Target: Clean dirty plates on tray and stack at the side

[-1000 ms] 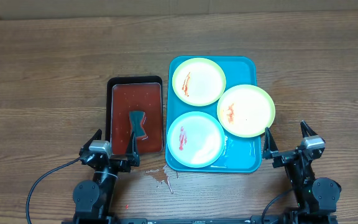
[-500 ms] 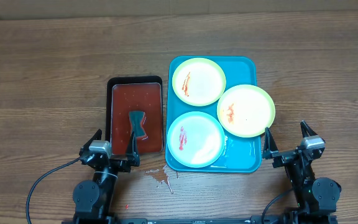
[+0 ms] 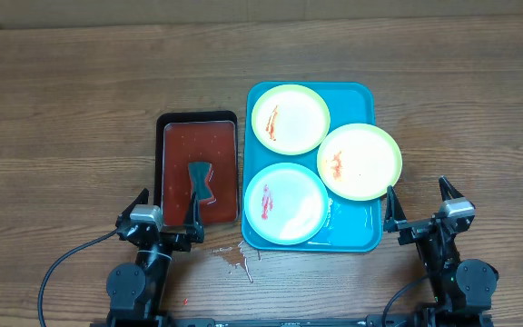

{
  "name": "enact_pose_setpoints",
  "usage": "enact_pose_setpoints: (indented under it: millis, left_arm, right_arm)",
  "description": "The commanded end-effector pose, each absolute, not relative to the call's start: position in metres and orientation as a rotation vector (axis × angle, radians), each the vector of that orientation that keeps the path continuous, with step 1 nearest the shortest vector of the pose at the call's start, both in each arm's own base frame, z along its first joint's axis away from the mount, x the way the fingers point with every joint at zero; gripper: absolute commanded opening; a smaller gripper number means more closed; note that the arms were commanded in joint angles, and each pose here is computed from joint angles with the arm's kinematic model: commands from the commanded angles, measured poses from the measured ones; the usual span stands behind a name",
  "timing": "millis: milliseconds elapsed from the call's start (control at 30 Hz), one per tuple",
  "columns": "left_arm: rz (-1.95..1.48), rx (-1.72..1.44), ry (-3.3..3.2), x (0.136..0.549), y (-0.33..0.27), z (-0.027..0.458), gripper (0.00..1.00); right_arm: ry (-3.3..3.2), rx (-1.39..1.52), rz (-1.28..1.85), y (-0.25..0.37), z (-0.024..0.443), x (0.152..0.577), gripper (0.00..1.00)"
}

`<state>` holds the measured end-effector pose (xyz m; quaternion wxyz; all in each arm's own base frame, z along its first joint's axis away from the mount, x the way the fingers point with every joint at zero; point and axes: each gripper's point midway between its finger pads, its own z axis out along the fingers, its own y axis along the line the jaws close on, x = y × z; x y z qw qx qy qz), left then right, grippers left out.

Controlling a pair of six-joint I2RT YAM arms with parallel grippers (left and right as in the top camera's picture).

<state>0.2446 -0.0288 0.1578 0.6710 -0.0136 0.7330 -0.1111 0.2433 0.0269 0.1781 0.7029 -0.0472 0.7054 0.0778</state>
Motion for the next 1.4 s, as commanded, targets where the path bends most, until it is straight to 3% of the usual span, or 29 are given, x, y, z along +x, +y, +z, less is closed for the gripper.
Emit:
enact_pose_setpoints:
  millis: [0, 1367]
  left_arm:
    - [-0.232, -0.023, 1.646, 0.245, -0.028, 0.157, 1.00]
    - [-0.137, -0.061, 1.646, 0.246, -0.013, 0.157, 1.00]
  right_arm:
    - [1.574, -0.101, 0.169, 0.026, 0.175, 0.244, 1.00]
    - [1.574, -0.101, 0.170, 0.026, 0.175, 0.244, 1.00]
